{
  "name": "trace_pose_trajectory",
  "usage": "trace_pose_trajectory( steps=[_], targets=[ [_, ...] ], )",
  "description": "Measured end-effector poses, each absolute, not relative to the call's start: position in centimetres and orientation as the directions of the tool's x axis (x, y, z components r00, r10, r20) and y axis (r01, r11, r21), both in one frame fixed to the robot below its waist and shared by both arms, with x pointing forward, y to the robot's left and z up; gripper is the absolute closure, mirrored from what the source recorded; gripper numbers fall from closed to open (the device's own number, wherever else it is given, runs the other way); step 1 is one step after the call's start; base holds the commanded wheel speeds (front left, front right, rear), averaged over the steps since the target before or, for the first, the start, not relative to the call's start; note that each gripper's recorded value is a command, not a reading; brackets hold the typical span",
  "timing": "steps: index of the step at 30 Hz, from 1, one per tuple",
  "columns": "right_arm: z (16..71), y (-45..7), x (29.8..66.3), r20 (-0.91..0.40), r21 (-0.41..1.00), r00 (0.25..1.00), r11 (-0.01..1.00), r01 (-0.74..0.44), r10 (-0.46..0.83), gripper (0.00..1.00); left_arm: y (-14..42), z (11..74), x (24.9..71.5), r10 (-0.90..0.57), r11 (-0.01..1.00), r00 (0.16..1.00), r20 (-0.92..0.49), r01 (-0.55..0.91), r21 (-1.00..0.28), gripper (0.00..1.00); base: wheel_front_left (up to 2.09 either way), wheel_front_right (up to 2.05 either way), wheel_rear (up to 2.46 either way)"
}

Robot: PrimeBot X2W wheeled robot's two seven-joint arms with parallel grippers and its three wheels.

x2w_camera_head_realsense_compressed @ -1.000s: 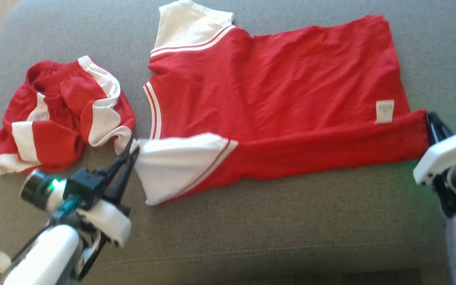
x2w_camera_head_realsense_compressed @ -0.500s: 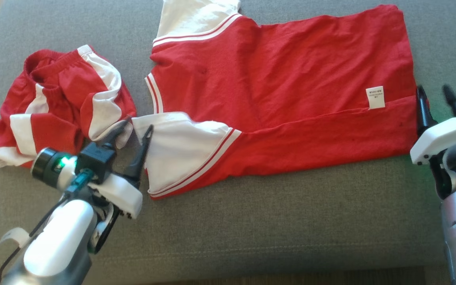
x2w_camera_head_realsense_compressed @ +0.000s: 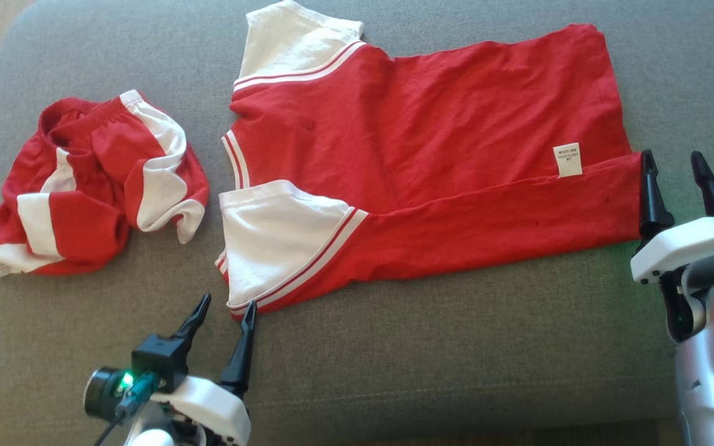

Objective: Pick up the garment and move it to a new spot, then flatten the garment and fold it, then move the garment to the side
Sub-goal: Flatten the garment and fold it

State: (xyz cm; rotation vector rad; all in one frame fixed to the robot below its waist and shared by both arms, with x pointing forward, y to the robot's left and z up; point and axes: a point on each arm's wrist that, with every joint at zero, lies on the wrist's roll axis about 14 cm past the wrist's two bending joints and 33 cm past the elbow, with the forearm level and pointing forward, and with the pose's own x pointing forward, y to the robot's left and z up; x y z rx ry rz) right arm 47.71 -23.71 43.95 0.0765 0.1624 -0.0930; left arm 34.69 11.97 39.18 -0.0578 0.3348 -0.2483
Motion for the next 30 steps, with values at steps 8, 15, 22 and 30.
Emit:
trace_pose_trajectory(
  steps=[8, 15, 22, 30],
  targets=[
    [44.8, -23.4, 47.8, -0.146, 0.086, 0.985, 0.991, 0.100, -0.086, 0.00, 11.8, 37.3, 34.4, -0.251, 0.968, 0.879, -0.405, 0.229, -0.104, 0.00, 0.00, 0.00, 0.00],
    [43.7, -23.3, 47.3, -0.215, 0.082, 0.974, 0.992, 0.095, -0.076, 0.00, 11.2, 35.9, 35.6, -0.278, 0.960, 0.833, -0.478, 0.257, -0.112, 0.00, 0.00, 0.00, 0.00],
    [40.7, -22.9, 46.0, -0.370, 0.114, 0.927, 0.987, 0.110, -0.061, 0.00, 10.4, 35.7, 35.9, -0.312, 0.950, 0.812, -0.493, 0.266, -0.165, 1.00, 0.00, 0.00, 0.00],
    [38.7, -23.7, 44.4, -0.484, 0.082, 0.871, 0.986, 0.144, -0.086, 0.00, 10.8, 36.1, 35.5, -0.315, 0.949, 0.816, -0.485, 0.266, -0.169, 1.00, 0.00, 0.00, 0.00]
  ],
)
